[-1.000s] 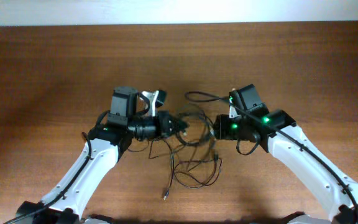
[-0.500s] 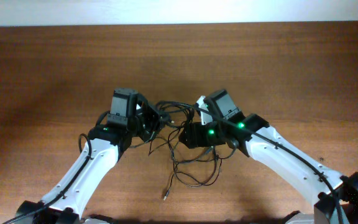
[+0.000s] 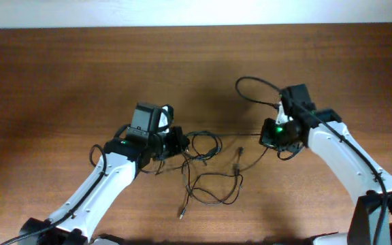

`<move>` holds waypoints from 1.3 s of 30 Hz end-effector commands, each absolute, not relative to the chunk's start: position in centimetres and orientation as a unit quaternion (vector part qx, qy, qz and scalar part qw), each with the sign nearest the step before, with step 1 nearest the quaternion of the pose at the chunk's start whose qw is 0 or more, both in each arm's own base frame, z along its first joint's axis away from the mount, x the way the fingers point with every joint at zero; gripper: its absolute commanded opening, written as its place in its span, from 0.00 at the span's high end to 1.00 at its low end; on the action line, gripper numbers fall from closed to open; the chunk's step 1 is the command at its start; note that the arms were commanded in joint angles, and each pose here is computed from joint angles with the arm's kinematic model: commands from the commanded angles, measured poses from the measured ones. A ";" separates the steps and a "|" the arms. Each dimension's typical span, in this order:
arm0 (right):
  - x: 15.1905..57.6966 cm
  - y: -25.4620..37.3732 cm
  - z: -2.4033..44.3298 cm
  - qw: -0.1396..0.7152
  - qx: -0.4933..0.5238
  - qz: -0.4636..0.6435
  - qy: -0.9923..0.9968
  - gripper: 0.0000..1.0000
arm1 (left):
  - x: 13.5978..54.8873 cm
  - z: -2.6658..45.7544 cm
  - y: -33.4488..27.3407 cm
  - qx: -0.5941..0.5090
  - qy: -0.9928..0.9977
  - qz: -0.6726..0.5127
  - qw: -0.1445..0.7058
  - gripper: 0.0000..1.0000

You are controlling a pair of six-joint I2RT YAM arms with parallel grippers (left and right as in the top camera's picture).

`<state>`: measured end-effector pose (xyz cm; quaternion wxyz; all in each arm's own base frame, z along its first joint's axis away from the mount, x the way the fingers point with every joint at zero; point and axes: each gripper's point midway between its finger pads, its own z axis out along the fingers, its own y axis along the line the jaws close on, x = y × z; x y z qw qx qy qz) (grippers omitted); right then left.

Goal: Untangle cables

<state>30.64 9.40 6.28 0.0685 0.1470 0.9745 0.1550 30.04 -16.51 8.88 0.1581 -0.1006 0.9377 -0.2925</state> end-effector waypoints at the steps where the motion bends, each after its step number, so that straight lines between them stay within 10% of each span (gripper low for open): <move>1: 30.5 -2.0 5.4 0.093 0.266 -0.006 0.960 0.96 | 32.8 7.3 -5.2 -0.349 0.899 -0.073 0.256 0.99; 6: 30.0 -3.0 5.7 0.087 0.286 0.001 0.954 0.96 | 33.1 7.6 -4.7 -0.432 0.858 -0.086 0.263 0.87; 8: 29.7 -2.3 5.6 0.076 0.281 0.018 0.957 0.58 | 34.2 8.4 -8.5 -0.286 0.910 -0.155 0.259 0.90; 9: 29.9 -0.5 5.8 0.069 0.234 0.065 0.967 0.37 | 35.0 9.7 -11.3 -0.158 0.926 -0.204 0.277 0.83; 11: 30.1 2.3 6.6 0.067 0.188 0.146 0.969 0.30 | 34.3 11.2 -14.9 -0.082 0.916 -0.294 0.259 0.63; 13: 30.1 2.3 6.7 0.067 0.188 0.147 0.969 0.01 | 32.1 14.7 -19.8 -0.001 0.870 -0.445 0.214 0.01; 16: 30.3 2.3 6.7 0.071 0.188 0.147 0.969 0.01 | 27.1 11.9 -22.2 -0.230 0.870 -0.436 -0.004 0.00; 22: 30.2 2.3 6.7 0.071 0.171 0.146 0.972 0.01 | 24.9 10.4 -28.2 -0.416 0.834 -0.360 0.048 0.14; 28: 29.6 2.4 6.6 0.058 0.172 0.145 0.973 0.01 | 21.0 2.3 -22.7 -0.539 0.827 -0.154 0.036 0.66; 30: 29.2 2.4 6.5 0.050 0.173 0.144 0.973 0.01 | 21.2 0.1 -22.1 -0.544 0.829 -0.121 0.045 0.55; 33: 28.6 2.4 6.4 0.039 0.175 0.143 0.973 0.01 | 22.6 -0.5 -21.2 -0.541 0.829 -0.111 0.094 1.00; 39: 27.8 2.5 6.4 0.023 0.166 0.141 0.976 0.01 | 32.7 10.3 -14.8 -0.402 0.861 -0.169 0.261 1.00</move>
